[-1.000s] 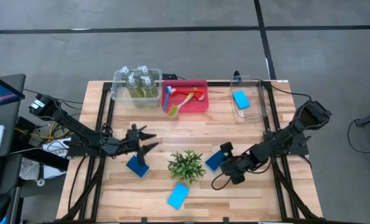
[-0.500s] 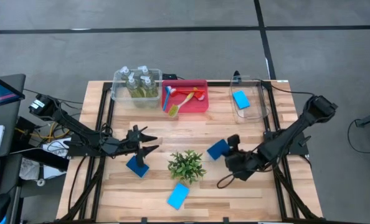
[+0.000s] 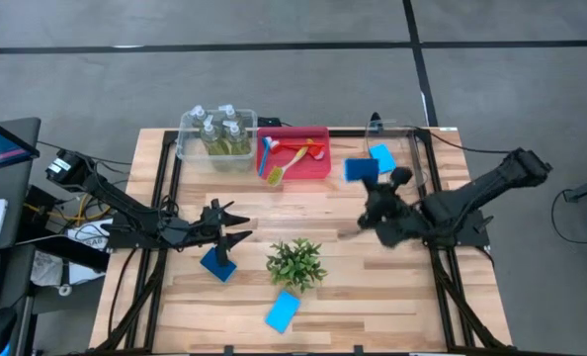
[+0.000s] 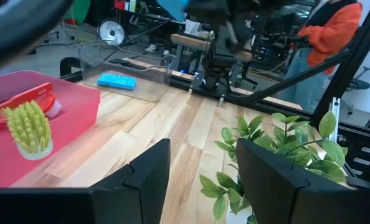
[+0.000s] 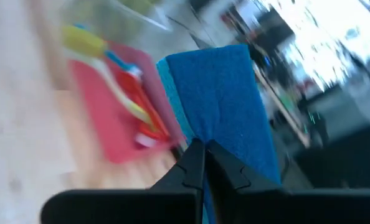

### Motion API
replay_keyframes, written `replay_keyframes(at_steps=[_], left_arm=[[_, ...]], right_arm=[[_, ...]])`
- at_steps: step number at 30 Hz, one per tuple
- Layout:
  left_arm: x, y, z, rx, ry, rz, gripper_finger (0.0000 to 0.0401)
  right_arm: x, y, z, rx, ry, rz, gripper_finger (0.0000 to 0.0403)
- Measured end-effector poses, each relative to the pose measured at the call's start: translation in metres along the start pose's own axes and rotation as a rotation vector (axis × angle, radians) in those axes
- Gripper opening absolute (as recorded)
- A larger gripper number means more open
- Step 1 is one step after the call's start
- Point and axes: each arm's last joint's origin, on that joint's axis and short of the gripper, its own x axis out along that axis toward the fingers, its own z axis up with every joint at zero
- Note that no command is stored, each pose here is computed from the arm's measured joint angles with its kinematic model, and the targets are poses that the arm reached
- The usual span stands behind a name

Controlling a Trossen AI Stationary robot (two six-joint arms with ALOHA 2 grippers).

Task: Pick & Place Kitchen Sink Supplies
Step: Put the blue sponge into the transparent bin

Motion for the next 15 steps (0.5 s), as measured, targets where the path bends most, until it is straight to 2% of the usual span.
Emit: replay_keyframes(at_steps=[4, 9, 15], left_arm=[[0.000, 0.000, 0.000, 0.000, 0.000, 0.000, 0.0186], [0.000, 0.000, 0.000, 0.000, 0.000, 0.000, 0.0186], [0.000, 0.000, 0.000, 0.000, 0.000, 0.000, 0.0186]], right_arm=[[0.018, -0.022, -0.011, 0.101, 0.106, -0.104, 0.0000], [0.039, -0.043, -0.033, 0.174, 0.313, -0.112, 0.0003], [0.056, -0.052, -0.042, 0.208, 0.407, -0.155, 0.0043]])
